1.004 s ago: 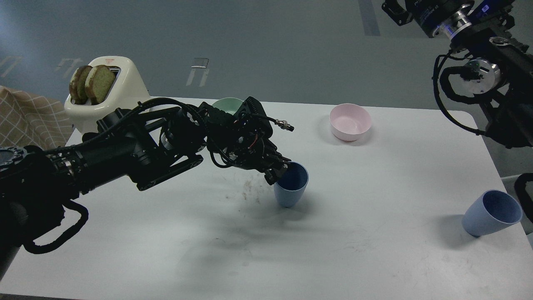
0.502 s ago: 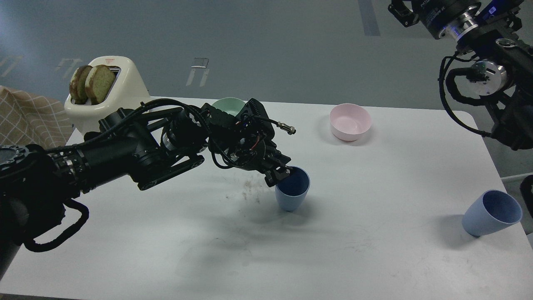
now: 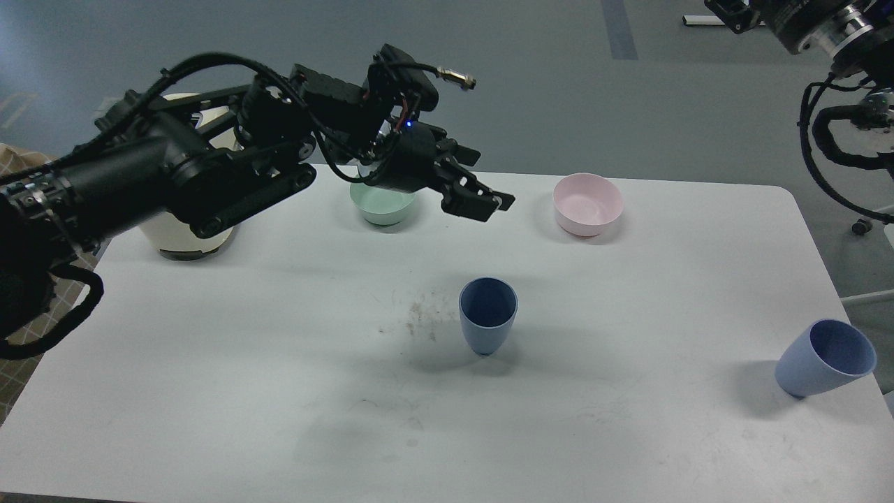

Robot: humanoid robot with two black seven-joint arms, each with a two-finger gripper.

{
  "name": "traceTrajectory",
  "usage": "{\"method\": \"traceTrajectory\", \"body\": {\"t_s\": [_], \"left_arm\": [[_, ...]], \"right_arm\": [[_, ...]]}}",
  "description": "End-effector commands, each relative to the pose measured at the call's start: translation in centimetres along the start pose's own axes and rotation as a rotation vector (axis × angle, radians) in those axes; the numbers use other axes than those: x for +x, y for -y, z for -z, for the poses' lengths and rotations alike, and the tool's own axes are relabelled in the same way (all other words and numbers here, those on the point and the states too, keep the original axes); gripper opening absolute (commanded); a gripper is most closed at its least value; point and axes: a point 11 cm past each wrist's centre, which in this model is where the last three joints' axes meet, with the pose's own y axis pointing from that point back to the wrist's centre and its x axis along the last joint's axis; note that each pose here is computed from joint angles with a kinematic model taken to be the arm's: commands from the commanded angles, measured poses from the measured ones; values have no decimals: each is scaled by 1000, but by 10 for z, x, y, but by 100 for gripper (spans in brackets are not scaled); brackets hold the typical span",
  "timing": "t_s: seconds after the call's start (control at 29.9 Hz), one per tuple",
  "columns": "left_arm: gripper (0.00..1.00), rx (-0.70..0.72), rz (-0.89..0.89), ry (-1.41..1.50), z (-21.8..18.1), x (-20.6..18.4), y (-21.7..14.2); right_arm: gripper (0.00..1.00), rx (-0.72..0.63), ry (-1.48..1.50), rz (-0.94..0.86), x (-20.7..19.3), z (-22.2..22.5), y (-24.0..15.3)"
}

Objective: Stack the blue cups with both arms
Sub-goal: 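Release the cup and raise the left gripper away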

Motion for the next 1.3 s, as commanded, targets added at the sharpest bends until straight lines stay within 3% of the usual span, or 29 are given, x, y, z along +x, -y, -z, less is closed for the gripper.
{"method": "traceTrajectory", "body": {"t_s": [0.0,0.17,0.47,0.94,1.07,1.27], "left_arm": [[98,-70,-177,-165,-1,39,-19],[98,-147,-381,-411,15,63,-45],[98,-254,-751,-1023,79,28,-71],[98,-277,-724,-1103,73,2,-48],[98,-297,-710,-1115,67,1,-36],[98,-316,-696,-1132,61,-2,-26]], "right_arm": [[100,-78,-83,40,12,3,-30],[100,-215,-263,108,27,8,-75],[100,-553,-621,255,49,6,-177],[100,-995,-874,490,57,-24,-303],[100,-1085,-813,510,54,-38,-340],[100,-1093,-806,518,47,-50,-352]]}}
